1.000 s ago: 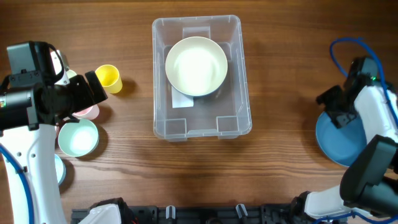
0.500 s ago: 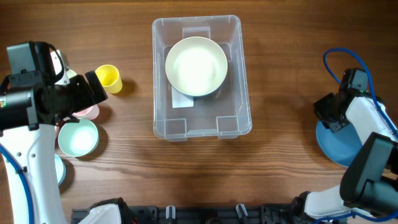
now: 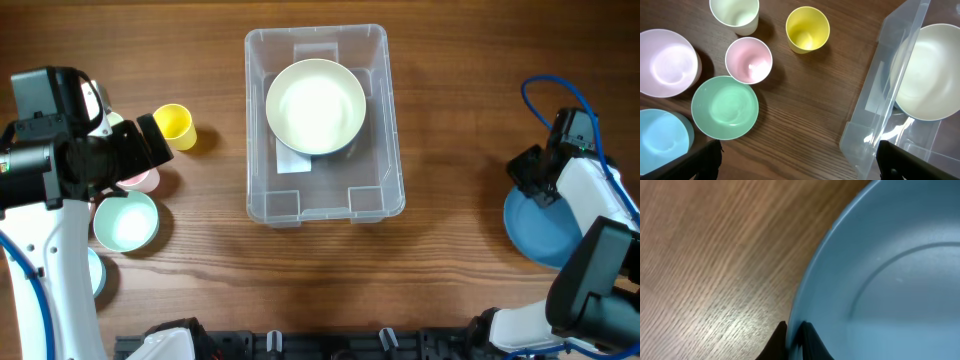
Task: Pack container
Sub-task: 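Grasp the second teal plate rim with the right gripper and lift, then place the second teal plate over the cream bowl in the container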
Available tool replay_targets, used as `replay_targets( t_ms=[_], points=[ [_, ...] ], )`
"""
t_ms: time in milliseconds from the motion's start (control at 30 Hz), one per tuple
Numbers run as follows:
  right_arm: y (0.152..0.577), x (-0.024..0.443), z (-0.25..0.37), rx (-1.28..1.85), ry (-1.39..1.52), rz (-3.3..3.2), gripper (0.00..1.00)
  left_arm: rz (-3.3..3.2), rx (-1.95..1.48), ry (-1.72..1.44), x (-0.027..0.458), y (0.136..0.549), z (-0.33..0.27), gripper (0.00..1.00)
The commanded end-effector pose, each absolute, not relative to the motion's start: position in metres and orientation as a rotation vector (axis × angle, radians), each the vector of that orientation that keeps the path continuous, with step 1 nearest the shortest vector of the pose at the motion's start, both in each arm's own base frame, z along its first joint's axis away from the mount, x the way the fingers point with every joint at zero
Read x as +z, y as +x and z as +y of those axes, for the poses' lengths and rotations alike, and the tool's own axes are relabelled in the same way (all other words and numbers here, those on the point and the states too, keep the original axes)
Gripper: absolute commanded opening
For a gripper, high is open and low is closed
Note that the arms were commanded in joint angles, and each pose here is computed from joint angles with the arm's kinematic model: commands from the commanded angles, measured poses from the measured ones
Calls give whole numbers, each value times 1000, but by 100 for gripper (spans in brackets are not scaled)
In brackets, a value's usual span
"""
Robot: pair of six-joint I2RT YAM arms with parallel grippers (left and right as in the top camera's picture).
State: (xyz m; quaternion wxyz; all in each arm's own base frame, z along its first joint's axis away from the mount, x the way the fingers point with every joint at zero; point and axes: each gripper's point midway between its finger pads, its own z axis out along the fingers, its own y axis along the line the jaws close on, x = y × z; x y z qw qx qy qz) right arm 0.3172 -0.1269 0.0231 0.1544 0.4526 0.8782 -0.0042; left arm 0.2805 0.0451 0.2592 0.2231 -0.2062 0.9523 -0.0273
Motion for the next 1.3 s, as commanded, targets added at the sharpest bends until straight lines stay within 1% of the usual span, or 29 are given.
replay_targets(
  t_ms=[0, 67, 133, 200, 267, 333, 400, 467, 567, 633, 700, 767, 967, 1033, 1167, 1233, 1267],
  points=[
    [360, 47, -100, 153, 1007, 2556, 4, 2623, -92, -528, 263, 282, 41, 100],
    [387, 78, -85, 142, 777, 2562, 4, 2623, -92, -528, 263, 282, 41, 100],
    [416, 119, -55, 126, 473, 2561, 4, 2623, -91, -528, 263, 282, 41, 100],
    [429, 145, -32, 119, 299, 2548, 4, 2623, -92, -528, 263, 282, 41, 100],
    [443, 185, 10, 101, -4, 2508, 4, 2623, -92, -528, 263, 282, 41, 100],
    [448, 219, 47, 78, -239, 2446, 4, 2623, -92, -528, 263, 282, 41, 100],
    [447, 253, 91, 59, -499, 2349, 4, 2623, -92, -529, 263, 282, 41, 100],
    [440, 278, 144, 37, -793, 2204, 4, 2623, -92, -529, 263, 282, 41, 100],
    [417, 285, 214, 14, -1154, 1999, 4, 2623, -92, -529, 263, 282, 41, 100],
    [399, 278, 256, 6, -1364, 1873, 4, 2623, -92, -529, 263, 282, 41, 100],
    [390, 265, 283, 28, -1449, 1829, 4, 2623, -92, -529, 263, 282, 41, 100],
    [385, 244, 301, 61, -1503, 1845, 4, 2623, -92, -529, 263, 282, 41, 100],
    [378, 172, 323, 244, -1588, 1987, 4, 2623, -92, -529, 263, 282, 41, 100],
    [378, 160, 324, 246, -1603, 2010, 4, 2623, -92, -529, 263, 282, 41, 100],
    [386, 160, 320, 194, -1587, 2013, 8, 2623, -92, -528, 263, 282, 41, 100],
    [389, 174, 316, 166, -1533, 2018, 12, 2624, -92, -528, 263, 282, 41, 100],
    [391, 189, 313, 149, -1486, 2012, 14, 2624, -92, -528, 263, 282, 41, 100]
  ],
)
